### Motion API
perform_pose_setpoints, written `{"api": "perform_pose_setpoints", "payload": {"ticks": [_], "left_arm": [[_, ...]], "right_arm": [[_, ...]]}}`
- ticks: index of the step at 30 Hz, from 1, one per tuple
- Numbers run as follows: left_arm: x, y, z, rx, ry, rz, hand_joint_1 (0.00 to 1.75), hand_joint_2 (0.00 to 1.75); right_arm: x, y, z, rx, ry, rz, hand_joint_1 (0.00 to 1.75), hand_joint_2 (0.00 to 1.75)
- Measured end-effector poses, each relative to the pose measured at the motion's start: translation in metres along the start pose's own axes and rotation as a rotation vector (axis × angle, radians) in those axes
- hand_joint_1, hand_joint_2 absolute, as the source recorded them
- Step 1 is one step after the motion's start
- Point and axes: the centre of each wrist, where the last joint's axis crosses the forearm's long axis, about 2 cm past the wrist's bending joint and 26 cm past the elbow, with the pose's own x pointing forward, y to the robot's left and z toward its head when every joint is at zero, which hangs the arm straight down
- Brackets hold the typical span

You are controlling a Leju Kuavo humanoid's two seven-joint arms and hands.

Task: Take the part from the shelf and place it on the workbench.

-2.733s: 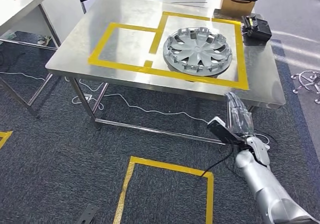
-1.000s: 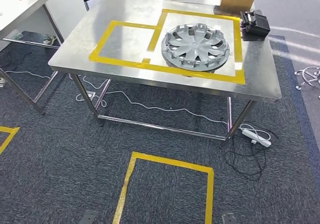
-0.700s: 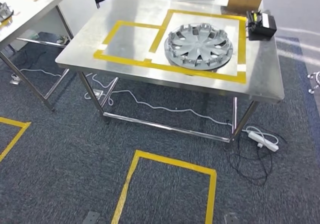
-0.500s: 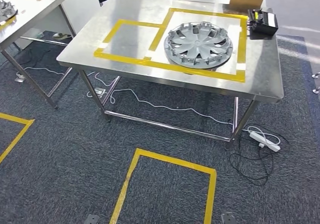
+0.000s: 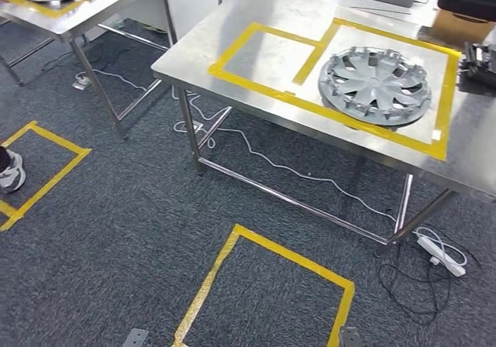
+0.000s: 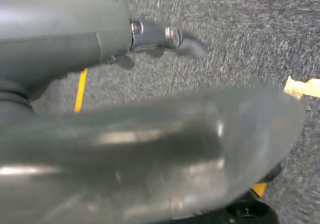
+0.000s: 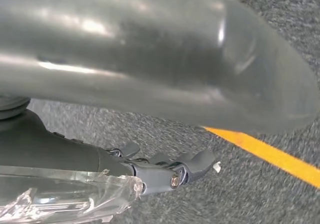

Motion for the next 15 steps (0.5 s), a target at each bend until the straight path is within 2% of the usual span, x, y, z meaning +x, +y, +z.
{"api": "perform_pose_setpoints", "payload": {"ticks": [15], "left_arm": [[-0.0030,-0.0003,0.0005,0.001,0.011,0.000,0.00,0.00]], "right_arm": [[-0.0044,0.0012,0.0013,0.003,0.032,0.009,0.00,0.00]]}}
